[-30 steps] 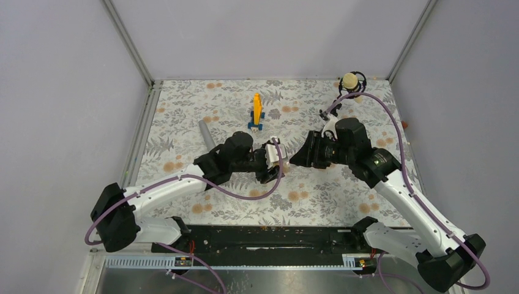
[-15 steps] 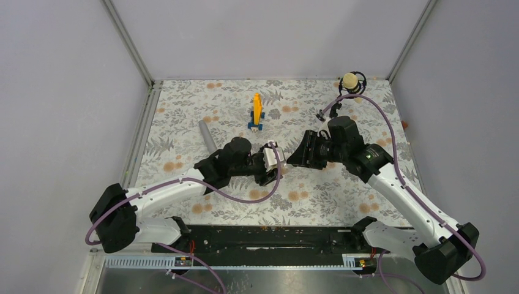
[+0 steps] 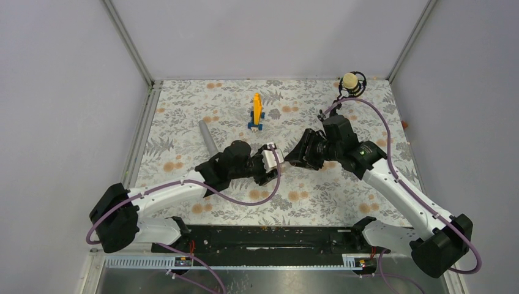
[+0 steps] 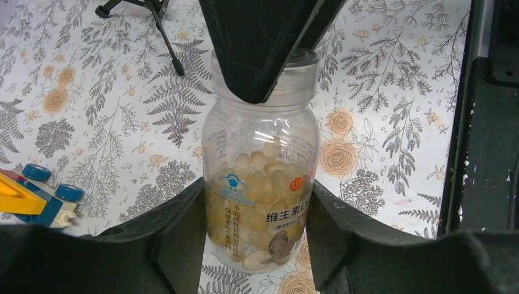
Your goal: Sort the pills into containers
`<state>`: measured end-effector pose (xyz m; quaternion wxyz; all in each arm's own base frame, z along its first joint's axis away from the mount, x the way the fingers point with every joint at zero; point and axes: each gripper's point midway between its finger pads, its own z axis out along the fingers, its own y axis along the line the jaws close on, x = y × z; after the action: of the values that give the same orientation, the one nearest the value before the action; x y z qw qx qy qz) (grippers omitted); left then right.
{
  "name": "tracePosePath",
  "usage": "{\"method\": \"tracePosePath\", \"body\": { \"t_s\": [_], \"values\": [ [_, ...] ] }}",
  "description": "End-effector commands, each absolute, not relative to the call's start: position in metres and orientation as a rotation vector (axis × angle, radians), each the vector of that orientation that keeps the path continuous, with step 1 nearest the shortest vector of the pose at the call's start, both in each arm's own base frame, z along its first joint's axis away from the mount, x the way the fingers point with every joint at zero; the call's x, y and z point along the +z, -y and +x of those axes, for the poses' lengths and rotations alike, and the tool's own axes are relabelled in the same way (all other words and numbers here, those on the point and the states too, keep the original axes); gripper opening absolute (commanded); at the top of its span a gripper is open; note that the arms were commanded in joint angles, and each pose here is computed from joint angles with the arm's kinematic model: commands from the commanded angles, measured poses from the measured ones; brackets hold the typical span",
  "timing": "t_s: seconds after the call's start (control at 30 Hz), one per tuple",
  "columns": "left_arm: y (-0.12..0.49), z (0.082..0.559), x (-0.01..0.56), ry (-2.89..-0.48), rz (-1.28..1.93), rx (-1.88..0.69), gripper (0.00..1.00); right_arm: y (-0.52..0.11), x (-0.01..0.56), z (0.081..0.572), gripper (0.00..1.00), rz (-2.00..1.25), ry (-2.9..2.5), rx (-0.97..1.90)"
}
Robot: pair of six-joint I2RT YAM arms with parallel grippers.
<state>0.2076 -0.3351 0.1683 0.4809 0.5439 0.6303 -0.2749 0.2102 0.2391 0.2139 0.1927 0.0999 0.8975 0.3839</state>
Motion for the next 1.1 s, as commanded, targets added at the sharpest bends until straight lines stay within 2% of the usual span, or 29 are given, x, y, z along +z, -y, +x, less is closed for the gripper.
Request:
{"method": "tracePosePath", "body": {
  "t_s": [0.0, 0.33, 0.57, 0.63, 0.77, 0.8, 0.93, 1.07],
  "values": [
    [0.364, 0.196, 0.237, -1.252, 1.228, -0.786, 0.0, -0.249, 0.224, 0.221, 0.44, 0.314, -2.479, 1.099],
    [0.358, 0.201, 0.214, -1.352, 1.161, -0.791, 0.0, -0.24, 0.234, 0.235, 0.57, 0.309, -2.408, 1.018],
    [0.357, 0.209, 0.203, -1.411, 1.135, -0.782, 0.0, -0.233, 0.241, 0.241, 0.62, 0.298, -2.394, 0.948],
    [0.356, 0.21, 0.201, -1.426, 1.127, -0.789, 0.0, -0.231, 0.246, 0.241, 0.69, 0.281, -2.373, 0.941],
    [0.356, 0.211, 0.203, -1.441, 1.106, -0.827, 0.0, -0.227, 0.255, 0.239, 0.96, 0.127, -2.319, 0.916],
    [0.355, 0.21, 0.204, -1.441, 1.103, -0.846, 0.0, -0.223, 0.257, 0.238, 0.99, 0.063, -2.303, 0.884],
    [0.352, 0.206, 0.207, -1.428, 1.093, -0.968, 0.0, -0.209, 0.266, 0.232, 0.99, -0.163, -2.203, 0.796],
    [0.348, 0.195, 0.21, -1.392, 1.123, -1.088, 0.0, -0.219, 0.287, 0.208, 0.99, -0.462, -2.07, 0.887]
  ]
}}
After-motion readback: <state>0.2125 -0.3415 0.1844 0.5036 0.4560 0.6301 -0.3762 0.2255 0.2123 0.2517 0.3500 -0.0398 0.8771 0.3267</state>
